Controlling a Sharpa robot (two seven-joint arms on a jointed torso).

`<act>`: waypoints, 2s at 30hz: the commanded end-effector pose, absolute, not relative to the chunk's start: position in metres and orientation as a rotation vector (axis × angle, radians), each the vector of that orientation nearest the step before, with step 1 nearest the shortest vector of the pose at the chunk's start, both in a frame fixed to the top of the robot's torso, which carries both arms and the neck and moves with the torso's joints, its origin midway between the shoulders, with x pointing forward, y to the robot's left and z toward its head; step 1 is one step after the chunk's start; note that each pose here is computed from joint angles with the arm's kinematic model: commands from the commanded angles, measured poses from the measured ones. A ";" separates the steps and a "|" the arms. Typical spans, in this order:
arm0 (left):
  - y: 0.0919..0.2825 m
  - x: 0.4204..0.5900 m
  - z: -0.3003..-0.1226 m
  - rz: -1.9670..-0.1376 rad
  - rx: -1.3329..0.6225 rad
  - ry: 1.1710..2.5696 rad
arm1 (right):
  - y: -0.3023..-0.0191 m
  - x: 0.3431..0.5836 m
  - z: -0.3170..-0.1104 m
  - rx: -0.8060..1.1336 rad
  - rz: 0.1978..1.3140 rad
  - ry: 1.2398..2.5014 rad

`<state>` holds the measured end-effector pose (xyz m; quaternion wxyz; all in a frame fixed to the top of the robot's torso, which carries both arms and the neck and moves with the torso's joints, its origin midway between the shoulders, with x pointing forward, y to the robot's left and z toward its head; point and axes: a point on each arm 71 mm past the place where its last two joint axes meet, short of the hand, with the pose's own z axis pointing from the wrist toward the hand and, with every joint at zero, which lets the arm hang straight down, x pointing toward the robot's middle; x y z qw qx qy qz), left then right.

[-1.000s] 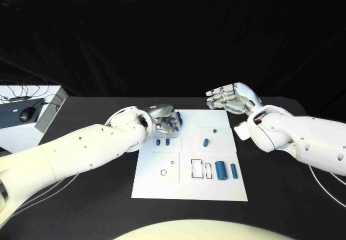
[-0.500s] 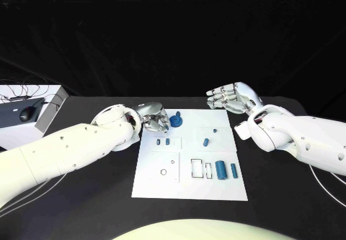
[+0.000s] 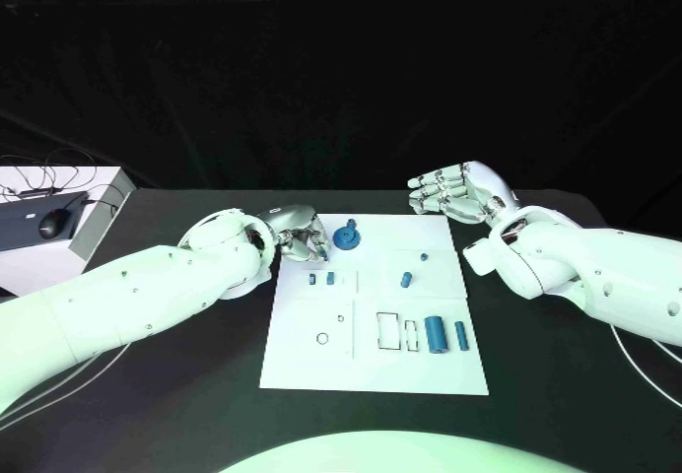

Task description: Assemble the parts on the task board

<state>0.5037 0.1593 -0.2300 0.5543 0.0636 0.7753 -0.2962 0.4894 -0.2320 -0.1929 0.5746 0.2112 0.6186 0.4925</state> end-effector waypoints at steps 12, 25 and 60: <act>0.159 0.506 -0.237 -0.677 0.184 1.827 | -0.231 0.489 -0.192 0.480 1.168 1.447; 0.153 0.505 -0.239 -0.691 0.195 1.828 | -0.230 0.489 -0.192 0.479 1.170 1.448; 0.152 0.506 -0.243 -0.669 0.201 1.869 | -0.230 0.488 -0.192 0.480 1.170 1.449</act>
